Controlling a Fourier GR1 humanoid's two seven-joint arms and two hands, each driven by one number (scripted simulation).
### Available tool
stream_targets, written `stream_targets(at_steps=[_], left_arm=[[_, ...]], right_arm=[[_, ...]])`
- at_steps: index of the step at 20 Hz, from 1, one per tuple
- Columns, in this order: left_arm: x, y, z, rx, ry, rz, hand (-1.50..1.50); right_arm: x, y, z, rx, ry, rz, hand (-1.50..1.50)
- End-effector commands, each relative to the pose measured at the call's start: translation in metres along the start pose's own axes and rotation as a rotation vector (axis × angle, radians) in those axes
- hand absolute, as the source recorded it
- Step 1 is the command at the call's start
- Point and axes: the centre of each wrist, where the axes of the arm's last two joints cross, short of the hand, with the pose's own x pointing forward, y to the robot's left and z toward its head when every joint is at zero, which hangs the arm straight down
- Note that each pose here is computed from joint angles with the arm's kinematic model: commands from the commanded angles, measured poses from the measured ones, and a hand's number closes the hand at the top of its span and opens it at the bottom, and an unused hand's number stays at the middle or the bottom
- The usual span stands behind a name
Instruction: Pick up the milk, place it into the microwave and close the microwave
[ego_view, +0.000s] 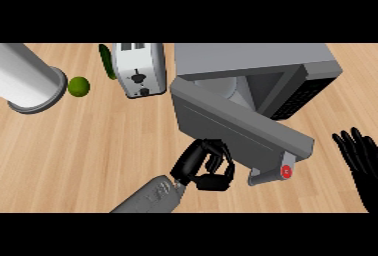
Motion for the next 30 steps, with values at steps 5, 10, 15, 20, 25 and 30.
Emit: stream_targets(at_steps=[5, 10, 15, 20, 25, 30], left_arm=[[0.016, -0.007, -0.017, 0.083, -0.048, 0.086, 1.50], [0.034, 0.004, -0.040, 0.220, -0.080, 0.090, 1.50], [0.045, 0.010, -0.053, 0.369, -0.060, 0.102, 1.50], [0.056, 0.018, -0.070, 0.430, -0.055, 0.084, -1.50], [0.057, 0.025, -0.078, 0.500, 0.016, 0.106, -1.50], [0.070, 0.028, -0.084, 0.577, -0.026, 0.161, -1.50]], right_arm=[[0.022, 0.013, -0.019, 0.115, -0.037, -0.087, -1.50], [0.044, -0.002, -0.031, 0.168, -0.061, -0.017, -1.50], [0.060, -0.015, -0.043, 0.194, -0.075, 0.032, -1.50], [0.068, -0.024, -0.053, 0.189, -0.097, 0.031, -1.50], [0.123, -0.044, -0.084, 0.225, -0.206, 0.378, 1.50], [0.135, -0.051, -0.094, 0.205, -0.231, 0.462, 1.50]])
